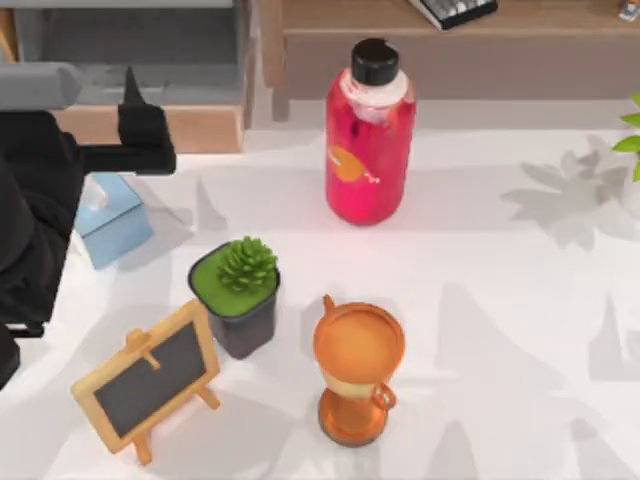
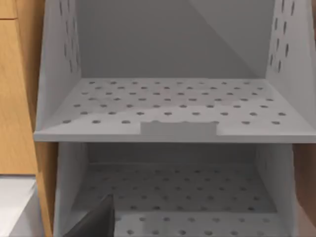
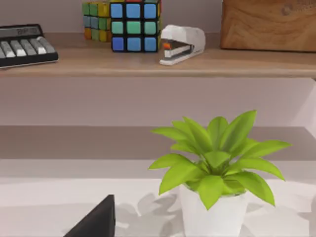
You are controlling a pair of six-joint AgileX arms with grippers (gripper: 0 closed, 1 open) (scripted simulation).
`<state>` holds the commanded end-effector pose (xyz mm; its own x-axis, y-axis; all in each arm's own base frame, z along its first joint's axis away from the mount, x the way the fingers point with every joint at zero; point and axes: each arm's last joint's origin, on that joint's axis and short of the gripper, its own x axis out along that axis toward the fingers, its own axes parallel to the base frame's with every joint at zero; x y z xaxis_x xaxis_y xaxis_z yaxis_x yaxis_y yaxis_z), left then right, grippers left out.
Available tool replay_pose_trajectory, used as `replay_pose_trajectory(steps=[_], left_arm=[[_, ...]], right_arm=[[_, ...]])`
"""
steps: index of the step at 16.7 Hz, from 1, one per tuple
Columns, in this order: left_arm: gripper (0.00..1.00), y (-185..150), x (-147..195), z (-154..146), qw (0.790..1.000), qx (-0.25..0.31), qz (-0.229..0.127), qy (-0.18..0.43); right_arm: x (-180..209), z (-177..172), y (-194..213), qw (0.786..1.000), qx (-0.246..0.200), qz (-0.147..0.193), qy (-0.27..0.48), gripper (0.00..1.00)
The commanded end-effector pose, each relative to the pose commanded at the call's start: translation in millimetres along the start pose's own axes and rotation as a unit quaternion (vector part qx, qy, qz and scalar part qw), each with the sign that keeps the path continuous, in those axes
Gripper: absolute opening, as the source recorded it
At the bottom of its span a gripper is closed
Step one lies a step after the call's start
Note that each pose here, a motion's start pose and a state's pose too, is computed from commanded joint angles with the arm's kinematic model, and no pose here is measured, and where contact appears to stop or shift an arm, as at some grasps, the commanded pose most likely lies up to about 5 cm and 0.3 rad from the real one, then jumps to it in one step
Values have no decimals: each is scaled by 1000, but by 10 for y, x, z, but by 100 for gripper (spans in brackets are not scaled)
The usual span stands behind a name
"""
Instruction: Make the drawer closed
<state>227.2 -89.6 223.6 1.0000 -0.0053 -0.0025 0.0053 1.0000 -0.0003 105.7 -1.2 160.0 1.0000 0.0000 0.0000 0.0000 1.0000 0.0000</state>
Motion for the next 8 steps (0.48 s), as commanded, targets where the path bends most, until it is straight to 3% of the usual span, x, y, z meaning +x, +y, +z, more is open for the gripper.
replay_pose_trajectory(steps=[8], left_arm=[[100,-215,180,-74,1000,0,3,-1]], right_arm=[[0,0,0,1000,0,0,0,100]])
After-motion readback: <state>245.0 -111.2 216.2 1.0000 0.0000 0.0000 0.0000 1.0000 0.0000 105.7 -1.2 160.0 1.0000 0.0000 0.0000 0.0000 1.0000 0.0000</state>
